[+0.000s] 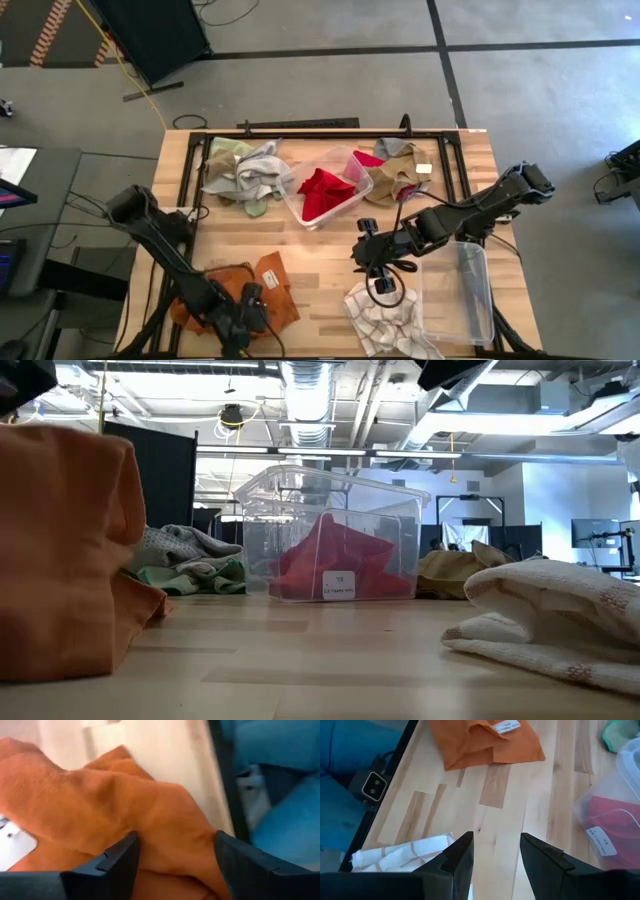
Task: Sort towels by color in basket
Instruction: Put the orange towel into the top transparent bin
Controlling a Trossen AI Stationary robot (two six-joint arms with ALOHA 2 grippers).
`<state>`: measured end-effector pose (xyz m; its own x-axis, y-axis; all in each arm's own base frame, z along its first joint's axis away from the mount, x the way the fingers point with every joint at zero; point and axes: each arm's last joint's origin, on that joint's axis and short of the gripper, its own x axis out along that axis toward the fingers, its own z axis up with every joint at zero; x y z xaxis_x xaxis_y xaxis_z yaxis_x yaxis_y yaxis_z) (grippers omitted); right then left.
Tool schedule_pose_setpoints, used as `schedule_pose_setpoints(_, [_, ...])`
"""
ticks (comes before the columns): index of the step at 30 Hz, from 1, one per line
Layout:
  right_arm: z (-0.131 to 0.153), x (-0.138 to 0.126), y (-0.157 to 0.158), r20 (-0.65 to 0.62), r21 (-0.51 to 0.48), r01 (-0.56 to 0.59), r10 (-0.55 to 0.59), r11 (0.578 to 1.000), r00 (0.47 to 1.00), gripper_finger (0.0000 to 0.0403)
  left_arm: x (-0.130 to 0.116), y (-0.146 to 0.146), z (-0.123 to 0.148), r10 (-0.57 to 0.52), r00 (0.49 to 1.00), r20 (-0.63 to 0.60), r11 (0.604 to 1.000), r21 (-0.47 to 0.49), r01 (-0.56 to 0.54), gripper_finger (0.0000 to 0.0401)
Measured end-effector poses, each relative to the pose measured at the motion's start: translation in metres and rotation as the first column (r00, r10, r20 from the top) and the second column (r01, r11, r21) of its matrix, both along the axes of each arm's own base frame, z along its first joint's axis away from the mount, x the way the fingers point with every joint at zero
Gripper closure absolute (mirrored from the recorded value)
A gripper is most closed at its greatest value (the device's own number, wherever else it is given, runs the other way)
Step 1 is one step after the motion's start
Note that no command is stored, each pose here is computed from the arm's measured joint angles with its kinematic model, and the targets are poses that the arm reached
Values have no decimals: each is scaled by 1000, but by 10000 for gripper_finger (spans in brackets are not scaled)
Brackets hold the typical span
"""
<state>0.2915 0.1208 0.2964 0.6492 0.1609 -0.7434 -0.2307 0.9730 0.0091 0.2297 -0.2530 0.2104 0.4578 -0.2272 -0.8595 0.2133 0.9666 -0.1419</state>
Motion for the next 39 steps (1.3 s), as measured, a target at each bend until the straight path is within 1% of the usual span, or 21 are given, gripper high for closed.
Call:
schedule_pose_setpoints(3, [0, -1, 4, 5, -2, -16, 16, 1000, 1000, 216, 6, -6, -10, 59, 998, -25, 997, 54, -58, 158])
schedule_pose_setpoints(7, [1, -3, 9, 13, 1, -33, 33, 999, 999, 216, 12, -12, -26, 108, 993, -40, 990, 94, -104, 159])
schedule_pose_setpoints(11, [1, -4, 11, 14, -1, -43, 43, 999, 999, 216, 15, -8, -44, 189, 978, -83, 970, 173, -173, 162])
schedule_pose_setpoints(13, [1, -4, 11, 14, -1, -43, 43, 999, 999, 216, 15, -4, -49, 216, 971, -102, 958, 214, -191, 176])
schedule_pose_setpoints(15, [1, -4, 11, 14, -2, -44, 44, 999, 999, 216, 16, -1, -54, 227, 967, -112, 950, 242, -195, 202])
schedule_pose_setpoints(17, [1, -4, 11, 14, -4, -46, 46, 999, 999, 216, 17, 0, -55, 224, 968, -110, 949, 251, -191, 238])
schedule_pose_setpoints(20, [1, -4, 11, 16, -12, -54, 54, 998, 998, 216, 18, 1, -54, 199, 975, -100, 949, 267, -167, 306])
schedule_pose_setpoints(23, [1, -4, 11, 16, -14, -57, 57, 998, 998, 216, 19, 2, -54, 146, 984, -101, 951, 290, -111, 377])
schedule_pose_setpoints(24, [1, -4, 11, 17, -14, -57, 58, 998, 998, 216, 19, 2, -54, 130, 986, -102, 951, 296, -94, 388])
schedule_pose_setpoints(26, [1, -4, 11, 17, -14, -57, 58, 998, 998, 216, 21, 3, -53, 110, 988, -106, 948, 309, -72, 395])
schedule_pose_setpoints(28, [1, -4, 11, 16, -14, -57, 57, 998, 998, 216, 24, 3, -45, 85, 990, -111, 945, 325, -44, 398])
schedule_pose_setpoints(30, [1, -4, 11, 16, -14, -57, 57, 998, 998, 216, 29, 1, -33, 57, 993, -100, 934, 357, -18, 399])
schedule_pose_setpoints(33, [1, -4, 11, 15, -10, -53, 53, 999, 998, 216, 35, -1, -7, 20, 998, -57, 901, 433, 6, 400])
schedule_pose_setpoints(37, [1, -4, 11, 11, 4, -39, 39, 999, 999, 216, 39, -1, 34, -8, 1000, 3, 829, 559, 5, 400])
schedule_pose_setpoints(39, [0, -5, 13, 6, 9, -37, 37, 999, 999, 216, 38, 3, 53, -10, 999, 32, 771, 637, -13, 400])
